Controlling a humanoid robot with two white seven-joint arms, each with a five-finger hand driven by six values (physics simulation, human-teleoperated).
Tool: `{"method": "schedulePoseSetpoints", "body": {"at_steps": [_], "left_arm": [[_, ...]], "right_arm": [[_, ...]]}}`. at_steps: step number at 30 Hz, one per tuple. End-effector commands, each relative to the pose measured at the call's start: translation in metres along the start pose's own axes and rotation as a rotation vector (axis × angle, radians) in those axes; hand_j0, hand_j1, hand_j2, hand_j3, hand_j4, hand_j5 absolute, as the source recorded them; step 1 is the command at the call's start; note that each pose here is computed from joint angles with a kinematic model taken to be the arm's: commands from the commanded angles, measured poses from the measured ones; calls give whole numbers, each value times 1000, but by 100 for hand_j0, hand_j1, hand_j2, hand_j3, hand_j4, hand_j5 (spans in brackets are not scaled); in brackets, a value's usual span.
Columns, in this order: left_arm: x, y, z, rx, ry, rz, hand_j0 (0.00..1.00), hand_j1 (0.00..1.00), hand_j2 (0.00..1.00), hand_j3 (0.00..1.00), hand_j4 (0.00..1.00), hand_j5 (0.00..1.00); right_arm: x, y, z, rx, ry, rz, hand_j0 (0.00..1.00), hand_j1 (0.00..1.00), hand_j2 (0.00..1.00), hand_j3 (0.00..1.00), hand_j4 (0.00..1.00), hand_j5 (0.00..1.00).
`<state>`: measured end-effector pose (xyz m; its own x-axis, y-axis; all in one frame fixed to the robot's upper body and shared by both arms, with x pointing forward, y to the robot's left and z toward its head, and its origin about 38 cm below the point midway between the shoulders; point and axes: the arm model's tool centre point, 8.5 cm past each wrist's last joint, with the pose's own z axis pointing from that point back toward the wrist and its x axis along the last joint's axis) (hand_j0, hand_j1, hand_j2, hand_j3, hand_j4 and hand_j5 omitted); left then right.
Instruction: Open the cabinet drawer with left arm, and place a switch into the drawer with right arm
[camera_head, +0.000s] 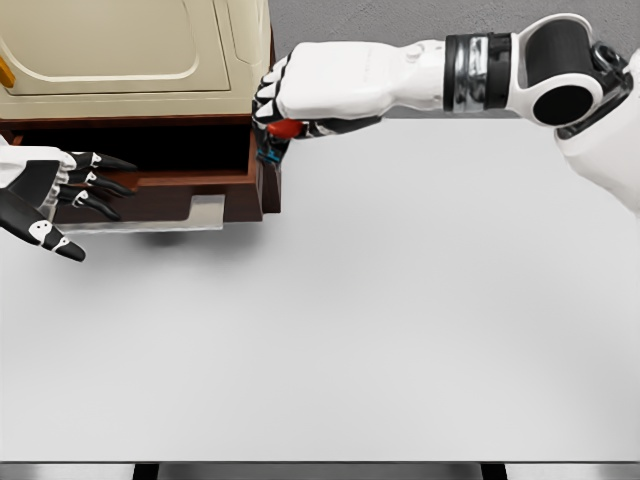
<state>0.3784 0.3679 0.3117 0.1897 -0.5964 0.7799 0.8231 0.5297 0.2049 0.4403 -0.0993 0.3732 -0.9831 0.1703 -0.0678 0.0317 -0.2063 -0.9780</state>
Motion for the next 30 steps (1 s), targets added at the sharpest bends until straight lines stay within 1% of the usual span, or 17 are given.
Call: {"method": "schedulePoseSetpoints", "body": {"at_steps": [1,5,7,13,19,21,25,27,30], "left_arm": [[-25,3,-6,52,140,-112,100,100,100,100,100,100],[-24,3,-6,50,136,-107,100,100,100,100,100,100],[-24,3,-7,49,136,-107,100,100,100,100,100,100],[-23,3,-7,48,133,-107,100,100,100,100,100,100],[-22,2,-9,43,129,-106,100,100,100,100,100,100],[-22,2,-9,43,128,-105,100,100,100,100,100,100],[-22,2,-10,40,125,-107,100,100,100,100,100,100],[-21,2,-10,41,124,-107,100,100,100,100,100,100],[-21,2,-10,41,122,-108,100,100,100,100,100,100]], "right_arm": [[2,-1,-9,-10,-3,-21,49,49,49,49,49,49],[5,-9,-26,-15,-18,-21,49,49,49,49,49,49],[3,-11,-31,-16,-19,-26,49,49,49,49,49,49],[6,-14,-49,-5,-44,-28,49,49,49,49,49,49],[1,-16,-65,11,-46,-31,48,48,48,48,48,48],[-4,-13,-65,24,-37,-35,48,48,48,48,48,48],[-10,-12,-67,27,-26,-44,48,48,48,48,48,48],[-13,-9,-67,41,-9,-33,47,47,47,47,47,47],[-19,-4,-69,47,-10,-43,47,47,47,47,47,47]]}}
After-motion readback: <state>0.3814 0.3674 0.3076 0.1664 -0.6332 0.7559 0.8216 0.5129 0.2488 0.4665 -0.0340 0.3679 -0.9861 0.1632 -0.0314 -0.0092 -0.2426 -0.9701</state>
